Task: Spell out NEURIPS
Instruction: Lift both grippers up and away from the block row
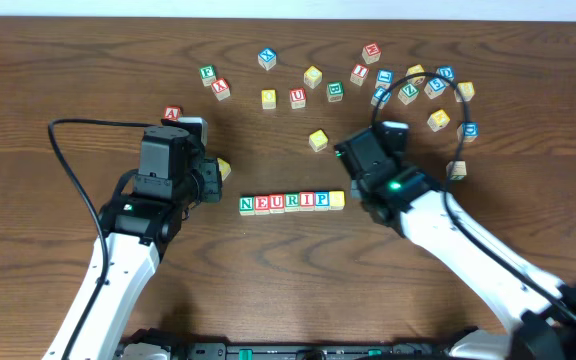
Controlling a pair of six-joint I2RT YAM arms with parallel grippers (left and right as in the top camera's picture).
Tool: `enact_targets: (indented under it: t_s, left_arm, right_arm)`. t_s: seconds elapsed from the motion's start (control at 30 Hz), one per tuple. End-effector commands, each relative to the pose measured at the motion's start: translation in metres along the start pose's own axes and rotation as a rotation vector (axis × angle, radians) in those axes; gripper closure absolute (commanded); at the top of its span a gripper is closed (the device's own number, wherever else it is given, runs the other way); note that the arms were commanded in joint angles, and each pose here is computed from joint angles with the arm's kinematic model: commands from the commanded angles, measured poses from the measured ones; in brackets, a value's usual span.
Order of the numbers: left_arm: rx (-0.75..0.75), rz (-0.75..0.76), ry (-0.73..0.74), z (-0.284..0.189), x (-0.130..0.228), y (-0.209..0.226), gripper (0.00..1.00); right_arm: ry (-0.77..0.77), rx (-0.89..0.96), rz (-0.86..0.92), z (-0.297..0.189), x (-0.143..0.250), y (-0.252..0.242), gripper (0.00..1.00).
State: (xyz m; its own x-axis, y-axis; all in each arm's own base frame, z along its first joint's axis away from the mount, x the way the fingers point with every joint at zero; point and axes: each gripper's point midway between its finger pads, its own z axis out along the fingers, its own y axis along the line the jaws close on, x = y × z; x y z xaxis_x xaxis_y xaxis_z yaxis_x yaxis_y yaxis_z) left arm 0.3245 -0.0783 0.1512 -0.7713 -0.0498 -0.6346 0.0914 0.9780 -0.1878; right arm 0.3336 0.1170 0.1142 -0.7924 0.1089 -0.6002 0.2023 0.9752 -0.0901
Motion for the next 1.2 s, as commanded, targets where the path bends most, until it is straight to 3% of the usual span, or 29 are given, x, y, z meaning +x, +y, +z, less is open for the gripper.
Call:
enact_targets:
  t_s: [0.0,0.07,0.1,0.17,0.2,0.23,0.27,1.17]
  left_arm:
    - [0.085,-0.002,-0.048,-0.01,-0.015,-0.017,0.71]
    - [0.094,-0.001,-0.058,-0.011,-0.017,-0.018,0.47]
    - [0.094,-0.001,-0.062,-0.011,-0.018,-0.018,0.37]
    - [0.095,0.0,-0.066,-0.011,-0.019,-0.019,0.14]
    - [0.095,0.001,-0.068,-0.011,-0.02,-0.019,0.07]
    - [0.096,0.001,-0.072,-0.011,-0.021,-0.019,0.05]
    - [0.096,0.001,-0.072,-0.011,-0.021,-0.019,0.05]
    - [0.096,0.001,-0.071,-0.011,-0.02,-0.019,0.04]
  right_arm:
    - [-0.096,-0.029,0.073,-0.034,-0.028,-0.018,0.99]
    - [-0.125,-0.048,0.062,-0.047,-0.034,-0.022,0.97]
    - [-0.138,-0.055,0.053,-0.052,-0.036,-0.023,0.89]
    - [-0.164,-0.07,0.045,-0.064,-0.04,-0.028,0.61]
    - [-0.175,-0.076,0.037,-0.069,-0.042,-0.03,0.32]
    - [-0.183,-0.08,0.032,-0.073,-0.043,-0.032,0.12]
    - [-0.19,-0.083,0.027,-0.077,-0.044,-0.034,0.01]
    - [-0.171,-0.072,0.016,-0.087,-0.035,-0.046,0.01]
